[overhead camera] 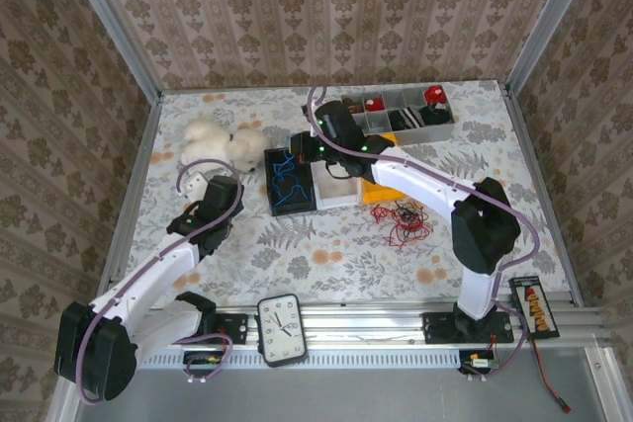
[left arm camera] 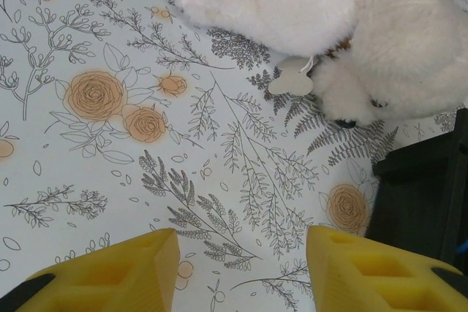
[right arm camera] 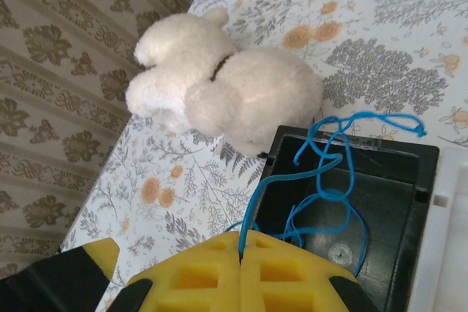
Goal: Untangle the cables
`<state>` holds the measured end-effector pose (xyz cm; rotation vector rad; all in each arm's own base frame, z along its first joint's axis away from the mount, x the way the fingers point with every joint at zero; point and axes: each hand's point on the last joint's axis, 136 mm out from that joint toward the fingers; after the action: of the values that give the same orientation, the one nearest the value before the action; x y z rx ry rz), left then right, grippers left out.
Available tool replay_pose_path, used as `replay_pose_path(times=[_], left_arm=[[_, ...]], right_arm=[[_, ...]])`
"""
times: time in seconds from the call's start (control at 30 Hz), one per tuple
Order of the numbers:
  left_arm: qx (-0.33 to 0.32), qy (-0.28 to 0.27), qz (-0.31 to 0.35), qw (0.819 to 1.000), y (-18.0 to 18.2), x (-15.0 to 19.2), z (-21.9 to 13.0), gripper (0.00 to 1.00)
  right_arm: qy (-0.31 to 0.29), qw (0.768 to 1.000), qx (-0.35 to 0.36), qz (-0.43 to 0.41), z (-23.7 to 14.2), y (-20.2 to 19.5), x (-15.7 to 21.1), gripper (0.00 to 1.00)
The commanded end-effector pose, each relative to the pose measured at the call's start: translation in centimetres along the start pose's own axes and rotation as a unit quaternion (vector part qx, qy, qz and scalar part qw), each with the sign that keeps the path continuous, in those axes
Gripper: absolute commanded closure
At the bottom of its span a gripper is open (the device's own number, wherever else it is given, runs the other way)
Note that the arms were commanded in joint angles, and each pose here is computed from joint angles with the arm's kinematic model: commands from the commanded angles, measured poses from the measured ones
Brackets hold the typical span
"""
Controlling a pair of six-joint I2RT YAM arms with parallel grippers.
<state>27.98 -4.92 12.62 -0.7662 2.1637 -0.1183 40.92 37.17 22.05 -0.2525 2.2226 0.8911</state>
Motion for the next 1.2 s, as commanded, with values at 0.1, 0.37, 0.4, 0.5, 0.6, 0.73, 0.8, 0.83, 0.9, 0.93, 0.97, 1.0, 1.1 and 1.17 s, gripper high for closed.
replay_pose_path(times=[0.1,0.37,0.4,0.5,0.6,0.73,0.8,0.83,0.9,0.93,0.97,1.0,1.1,1.17], left_arm=[[-0.017,0.006,0.008,1.0,0.7,0.4,0.4,0.5],[0.006,0.019,0.026,0.999,-1.1,0.5,1.0,0.5],[0.01,0.02,0.025,0.999,-1.3,0.5,1.0,0.5],[0.019,0.024,0.024,0.999,-1.8,0.6,1.1,0.5],[0.03,0.027,0.028,0.999,-2.4,0.6,1.1,0.5],[0.056,0.031,0.042,0.997,-3.7,0.6,1.2,0.5],[0.08,0.032,0.054,0.995,-4.8,0.7,1.1,0.5],[0.092,0.032,0.058,0.994,-5.4,0.8,1.0,0.5],[0.121,0.031,0.074,0.989,-6.9,1.1,0.8,0.5],[0.132,0.03,0.082,0.987,-7.5,1.2,0.6,0.5],[0.145,0.029,0.092,0.985,-8.3,1.4,0.4,0.5],[0.159,0.027,0.103,0.982,-9.1,1.6,0.2,0.5],[0.194,0.027,0.136,0.971,-11.2,2.5,-0.5,0.5],[0.224,0.031,0.147,0.963,-12.7,3.1,-1.0,0.5]], right_arm=[[0.042,0.999,-0.005,-0.006,1.7,-0.1,2.0,1.0],[0.088,0.996,0.013,0.004,4.3,-1.8,4.6,1.0],[0.093,0.996,0.013,0.005,4.6,-1.9,4.8,0.99],[0.099,0.995,0.017,0.003,4.9,-1.9,4.6,0.82],[0.076,0.996,0.044,-0.007,3.7,-2.3,3.4,0.53],[0.017,0.994,0.109,-0.017,0.4,-3.8,1.0,0.37],[-0.015,0.988,0.152,-0.013,-1.7,-5.1,0.1,0.37],[-0.029,0.984,0.174,-0.01,-2.8,-5.9,0.0,0.36],[-0.053,0.976,0.213,0.001,-5.1,-7.5,-0.2,0.36],[-0.063,0.971,0.232,0.009,-6.3,-8.6,-0.1,0.36],[-0.073,0.966,0.249,0.021,-7.5,-9.5,0.1,0.36],[-0.081,0.962,0.261,0.031,-8.7,-10.5,0.3,0.37],[-0.085,0.951,0.289,0.062,-11.5,-13.4,1.6,0.37],[-0.079,0.942,0.316,0.083,-13.3,-15.4,2.7,0.38]])
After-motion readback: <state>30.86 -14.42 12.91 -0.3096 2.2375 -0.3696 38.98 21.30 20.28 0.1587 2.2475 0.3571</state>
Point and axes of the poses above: each hand's point on the last joint's axis, 136 mm out from that joint toward the fingers, its own z axis out along the fingers, its own y axis along the line the jaws close on, x = y × z, and after that the axes turned 1 degree about z, right-handed
